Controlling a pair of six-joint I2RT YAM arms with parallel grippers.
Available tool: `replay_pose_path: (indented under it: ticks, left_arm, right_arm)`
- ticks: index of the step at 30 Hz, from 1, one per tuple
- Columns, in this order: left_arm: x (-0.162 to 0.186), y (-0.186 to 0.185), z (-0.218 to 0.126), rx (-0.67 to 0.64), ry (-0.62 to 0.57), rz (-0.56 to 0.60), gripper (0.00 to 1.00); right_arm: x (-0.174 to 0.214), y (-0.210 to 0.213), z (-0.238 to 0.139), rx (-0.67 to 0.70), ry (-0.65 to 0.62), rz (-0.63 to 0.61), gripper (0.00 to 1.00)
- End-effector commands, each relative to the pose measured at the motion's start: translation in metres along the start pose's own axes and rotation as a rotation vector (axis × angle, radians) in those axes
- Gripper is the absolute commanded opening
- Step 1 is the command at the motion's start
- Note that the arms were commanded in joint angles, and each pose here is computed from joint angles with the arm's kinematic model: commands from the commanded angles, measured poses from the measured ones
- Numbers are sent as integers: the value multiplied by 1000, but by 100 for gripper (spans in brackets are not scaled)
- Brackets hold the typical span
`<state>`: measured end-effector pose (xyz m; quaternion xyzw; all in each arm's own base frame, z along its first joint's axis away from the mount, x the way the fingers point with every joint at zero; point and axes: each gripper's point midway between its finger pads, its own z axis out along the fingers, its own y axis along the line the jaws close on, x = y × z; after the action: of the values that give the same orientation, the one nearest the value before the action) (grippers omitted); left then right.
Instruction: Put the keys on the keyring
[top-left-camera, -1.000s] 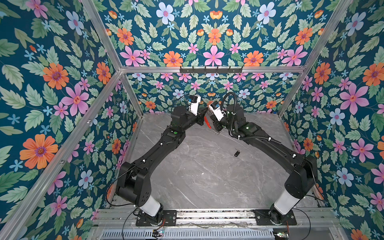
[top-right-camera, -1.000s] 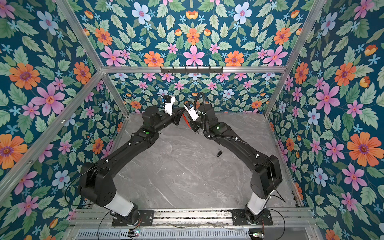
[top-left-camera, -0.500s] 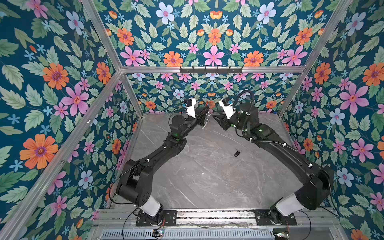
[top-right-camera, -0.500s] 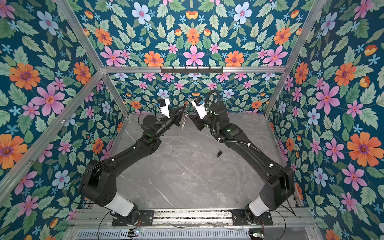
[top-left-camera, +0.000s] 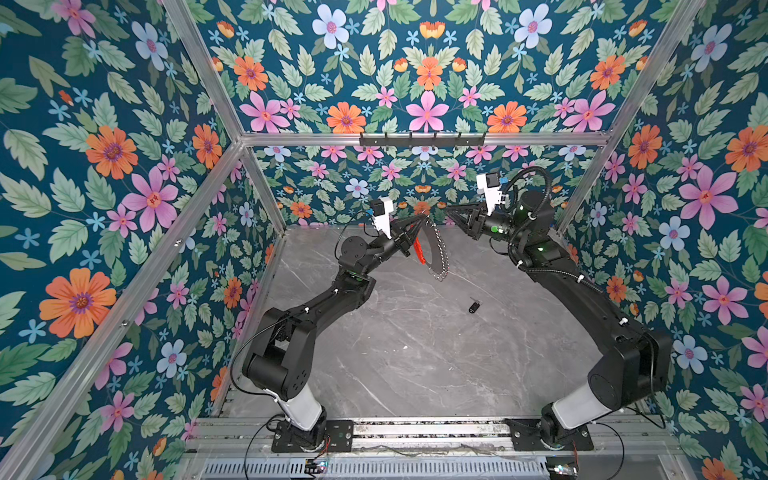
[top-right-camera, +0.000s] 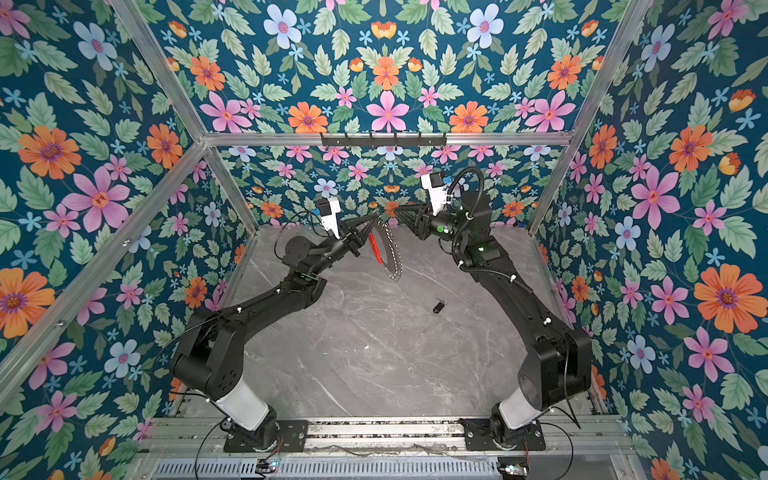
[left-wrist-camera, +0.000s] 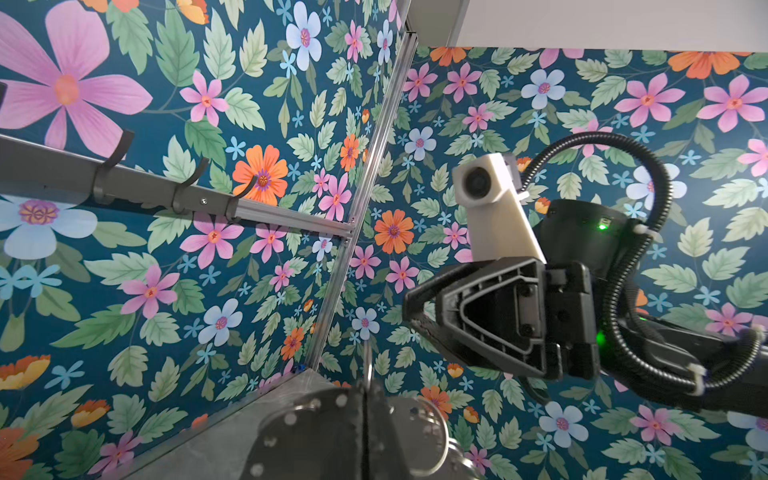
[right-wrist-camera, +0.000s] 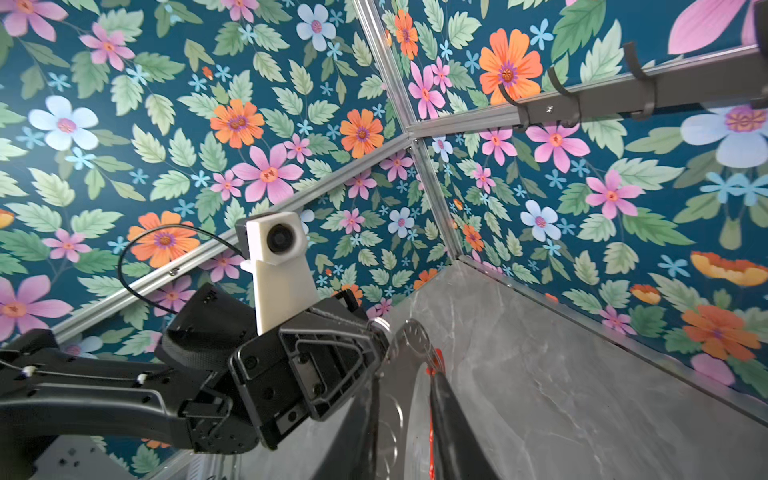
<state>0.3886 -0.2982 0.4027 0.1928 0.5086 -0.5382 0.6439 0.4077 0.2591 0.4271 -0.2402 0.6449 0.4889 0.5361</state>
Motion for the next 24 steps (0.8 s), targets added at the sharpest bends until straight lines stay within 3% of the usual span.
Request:
replay_pose_path:
  ticks: [1, 24]
  left_arm:
    - [-17, -14, 0, 59, -59, 12, 0]
    - [-27, -13, 5, 118, -152, -110, 0]
  right_arm:
    - [-15, 20, 3, -118, -39, 22, 21]
    - [2, 15, 30, -218, -12, 106, 18]
